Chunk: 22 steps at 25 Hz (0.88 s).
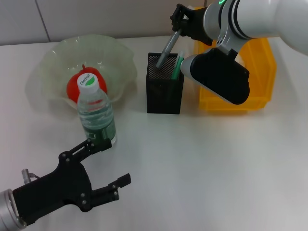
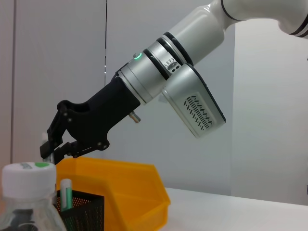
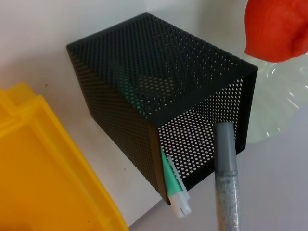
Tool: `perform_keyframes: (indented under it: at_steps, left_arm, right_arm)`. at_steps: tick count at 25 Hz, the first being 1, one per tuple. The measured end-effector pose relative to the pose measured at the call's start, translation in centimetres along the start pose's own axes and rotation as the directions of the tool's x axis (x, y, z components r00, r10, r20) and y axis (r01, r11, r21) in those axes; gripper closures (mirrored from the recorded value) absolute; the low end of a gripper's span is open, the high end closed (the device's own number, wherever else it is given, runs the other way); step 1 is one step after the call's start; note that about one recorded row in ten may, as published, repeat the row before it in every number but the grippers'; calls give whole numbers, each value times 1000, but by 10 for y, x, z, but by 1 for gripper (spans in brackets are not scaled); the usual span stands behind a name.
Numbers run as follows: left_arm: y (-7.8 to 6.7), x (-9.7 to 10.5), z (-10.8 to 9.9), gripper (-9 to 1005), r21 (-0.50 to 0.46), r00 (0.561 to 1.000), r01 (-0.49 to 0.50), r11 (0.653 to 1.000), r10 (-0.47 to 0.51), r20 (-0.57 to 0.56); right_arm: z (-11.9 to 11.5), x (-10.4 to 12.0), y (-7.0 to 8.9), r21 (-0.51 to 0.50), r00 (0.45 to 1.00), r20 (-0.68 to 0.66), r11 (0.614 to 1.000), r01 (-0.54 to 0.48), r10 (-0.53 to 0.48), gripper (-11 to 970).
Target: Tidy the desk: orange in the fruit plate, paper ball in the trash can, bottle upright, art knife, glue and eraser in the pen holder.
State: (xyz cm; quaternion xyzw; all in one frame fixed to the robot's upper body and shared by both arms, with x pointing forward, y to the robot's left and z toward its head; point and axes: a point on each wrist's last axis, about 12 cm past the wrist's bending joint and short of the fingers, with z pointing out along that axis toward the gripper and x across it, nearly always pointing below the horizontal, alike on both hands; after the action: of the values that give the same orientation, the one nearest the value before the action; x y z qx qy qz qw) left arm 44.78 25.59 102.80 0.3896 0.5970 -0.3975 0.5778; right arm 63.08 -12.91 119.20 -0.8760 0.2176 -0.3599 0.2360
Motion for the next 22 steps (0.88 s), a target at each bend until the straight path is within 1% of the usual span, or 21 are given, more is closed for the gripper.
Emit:
perform_keyframes:
  at_steps: [21, 22]
  left_arm:
    - [-1, -3, 1, 139, 23, 1000, -2, 1000, 2, 18]
    - [-1, -3, 1, 139, 23, 1000, -2, 1000, 2, 18]
  right_arm:
    - [-1, -1, 2, 1, 999, 0, 999, -32, 32, 753]
    - [-2, -1, 2, 4, 999, -1, 999, -35, 35, 731]
